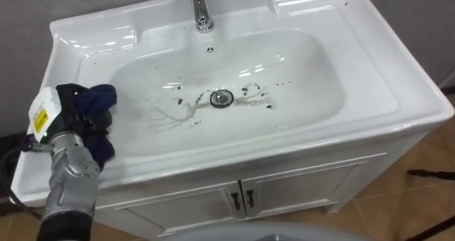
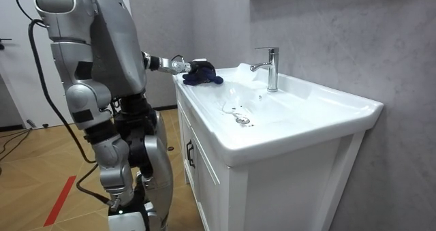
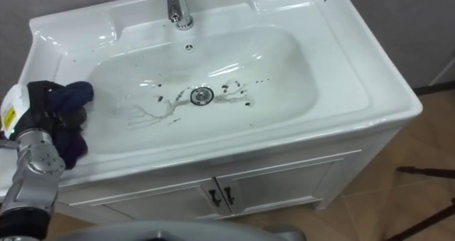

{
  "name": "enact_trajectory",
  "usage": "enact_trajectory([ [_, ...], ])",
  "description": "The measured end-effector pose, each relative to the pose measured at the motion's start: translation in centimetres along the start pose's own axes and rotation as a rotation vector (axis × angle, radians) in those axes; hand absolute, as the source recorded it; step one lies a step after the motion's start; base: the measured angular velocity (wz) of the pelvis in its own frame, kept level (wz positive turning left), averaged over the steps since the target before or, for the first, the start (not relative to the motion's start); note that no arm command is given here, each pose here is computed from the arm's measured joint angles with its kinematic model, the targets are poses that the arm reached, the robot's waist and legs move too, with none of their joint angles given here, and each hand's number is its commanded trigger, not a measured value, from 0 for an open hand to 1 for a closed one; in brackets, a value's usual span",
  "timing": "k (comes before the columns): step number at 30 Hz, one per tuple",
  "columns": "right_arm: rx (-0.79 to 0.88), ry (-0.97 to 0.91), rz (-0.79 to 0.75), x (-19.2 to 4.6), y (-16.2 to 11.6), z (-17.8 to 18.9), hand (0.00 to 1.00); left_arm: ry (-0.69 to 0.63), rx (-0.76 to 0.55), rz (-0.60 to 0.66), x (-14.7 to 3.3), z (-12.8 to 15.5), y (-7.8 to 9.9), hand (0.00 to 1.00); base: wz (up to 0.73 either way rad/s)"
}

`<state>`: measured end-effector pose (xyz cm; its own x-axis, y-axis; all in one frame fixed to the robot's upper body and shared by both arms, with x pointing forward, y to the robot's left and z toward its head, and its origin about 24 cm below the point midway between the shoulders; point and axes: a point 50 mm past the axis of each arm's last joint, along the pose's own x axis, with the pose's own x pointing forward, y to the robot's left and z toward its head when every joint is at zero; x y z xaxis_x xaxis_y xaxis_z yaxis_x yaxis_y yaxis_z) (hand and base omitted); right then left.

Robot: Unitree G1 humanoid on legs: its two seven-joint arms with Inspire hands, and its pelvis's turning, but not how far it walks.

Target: Wipe basin

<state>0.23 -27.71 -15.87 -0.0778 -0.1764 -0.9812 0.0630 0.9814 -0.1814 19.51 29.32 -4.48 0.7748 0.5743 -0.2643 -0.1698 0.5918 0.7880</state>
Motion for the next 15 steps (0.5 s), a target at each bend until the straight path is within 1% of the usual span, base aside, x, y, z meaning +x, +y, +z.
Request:
enact_trajectory([
  [2, 0.001, -0.013, 0.004, 0.0, 0.1, 0.2, 0.00, 0.004, -0.033, 0.002, 0.0, 0.1, 0.1, 1.00, 0.05],
  [5, 0.027, -0.042, 0.018, 0.0, 0.3, 0.6, 0.00, -0.022, -0.078, 0.008, -0.1, 0.9, 0.6, 1.00, 0.15],
  [9, 0.074, -0.103, 0.032, 0.0, 0.6, 1.3, 0.00, -0.101, -0.118, 0.042, -0.2, 2.9, 1.6, 1.00, 0.21],
  [10, 0.078, -0.108, 0.034, 0.0, 0.6, 1.3, 0.00, -0.111, -0.129, 0.042, -0.3, 3.2, 1.7, 1.00, 0.25],
  [15, 0.075, -0.152, 0.037, 0.0, 0.8, 1.7, 0.00, -0.240, -0.160, 0.067, -1.0, 6.4, 2.6, 1.00, 0.18],
])
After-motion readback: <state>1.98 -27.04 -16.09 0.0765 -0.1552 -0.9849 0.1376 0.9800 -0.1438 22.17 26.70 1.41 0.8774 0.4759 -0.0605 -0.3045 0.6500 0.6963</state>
